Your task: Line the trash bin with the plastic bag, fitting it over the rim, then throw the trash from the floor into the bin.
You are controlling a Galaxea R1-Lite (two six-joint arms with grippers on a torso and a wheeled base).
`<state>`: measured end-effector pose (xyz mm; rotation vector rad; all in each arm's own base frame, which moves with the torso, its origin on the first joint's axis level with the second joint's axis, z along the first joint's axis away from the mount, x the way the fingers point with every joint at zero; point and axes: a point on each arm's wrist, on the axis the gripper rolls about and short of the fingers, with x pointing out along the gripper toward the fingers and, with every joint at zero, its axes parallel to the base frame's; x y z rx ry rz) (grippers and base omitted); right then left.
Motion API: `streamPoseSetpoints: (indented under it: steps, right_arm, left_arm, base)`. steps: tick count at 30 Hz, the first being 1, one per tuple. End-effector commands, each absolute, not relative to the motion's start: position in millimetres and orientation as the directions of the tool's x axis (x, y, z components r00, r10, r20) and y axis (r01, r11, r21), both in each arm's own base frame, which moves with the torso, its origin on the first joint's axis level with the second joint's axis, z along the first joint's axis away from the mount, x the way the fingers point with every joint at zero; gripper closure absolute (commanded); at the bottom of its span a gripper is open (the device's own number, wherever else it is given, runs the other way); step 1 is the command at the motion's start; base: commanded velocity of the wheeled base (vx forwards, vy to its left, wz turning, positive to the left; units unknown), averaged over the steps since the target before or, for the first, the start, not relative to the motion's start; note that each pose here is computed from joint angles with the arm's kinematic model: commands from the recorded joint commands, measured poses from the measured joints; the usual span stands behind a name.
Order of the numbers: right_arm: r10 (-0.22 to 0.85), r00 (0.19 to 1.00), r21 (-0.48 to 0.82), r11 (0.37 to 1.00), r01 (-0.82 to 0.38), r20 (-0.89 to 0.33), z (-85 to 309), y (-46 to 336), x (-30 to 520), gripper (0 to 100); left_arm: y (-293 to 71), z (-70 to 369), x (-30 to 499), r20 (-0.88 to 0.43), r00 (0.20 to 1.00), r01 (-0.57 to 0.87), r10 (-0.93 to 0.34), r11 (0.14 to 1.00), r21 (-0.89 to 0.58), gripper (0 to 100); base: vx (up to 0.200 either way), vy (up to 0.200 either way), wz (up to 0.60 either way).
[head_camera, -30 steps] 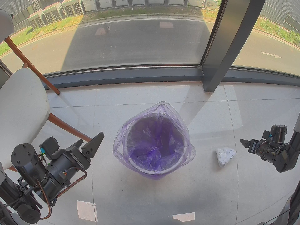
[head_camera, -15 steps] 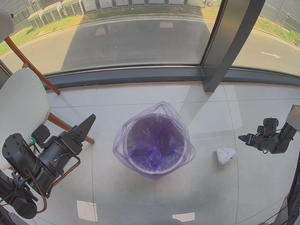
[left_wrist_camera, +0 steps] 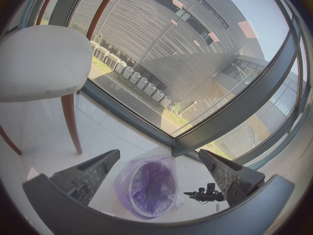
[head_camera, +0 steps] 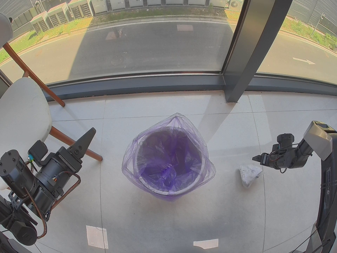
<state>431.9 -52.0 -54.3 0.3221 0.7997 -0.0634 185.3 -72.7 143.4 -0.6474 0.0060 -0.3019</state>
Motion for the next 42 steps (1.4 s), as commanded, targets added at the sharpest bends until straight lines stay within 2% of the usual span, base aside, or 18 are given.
streamPoseSetpoints:
  steps: [1,19,22,26,29,33,42]
  right_arm:
    - [0.089,0.687,0.284,0.943,0.176,-0.721,-62,-39,447,0]
    - [0.101,0.626,0.273,0.944,0.184,-0.773,-80,-35,469,0]
    - [0.103,0.623,0.274,0.944,0.185,-0.775,-82,-35,469,0]
    - [0.110,0.608,0.275,0.944,0.185,-0.787,-82,-35,470,0]
    - [0.112,0.602,0.274,0.944,0.184,-0.790,-82,-33,471,0]
    - [0.116,0.602,0.275,0.945,0.179,-0.790,-87,-31,473,0]
    - [0.135,0.599,0.282,0.947,0.157,-0.789,-93,-18,477,0]
  left_arm:
    - [-69,144,178,0.098,0.957,0.278,-0.274,0.761,-0.586,0]
    - [-66,144,179,0.097,0.962,0.263,-0.256,0.761,-0.594,0]
    - [-62,147,180,0.115,0.956,0.279,-0.269,0.721,-0.634,0]
    - [-61,152,174,0.143,0.950,0.301,-0.278,0.687,-0.662,0]
    - [-61,151,174,0.136,0.953,0.293,-0.272,0.696,-0.656,0]
    - [-58,142,169,0.089,0.958,0.271,-0.271,0.766,-0.583,0]
    - [-58,140,167,0.080,0.960,0.266,-0.270,0.774,-0.575,0]
  base:
    - [0.000,0.000,0.00]
    - [0.000,0.000,0.00]
    - [0.000,0.000,0.00]
    - [-0.200,-0.200,0.00]
    - [-0.133,-0.133,0.00]
    - [0.000,0.000,0.00]
    - [0.000,0.000,0.00]
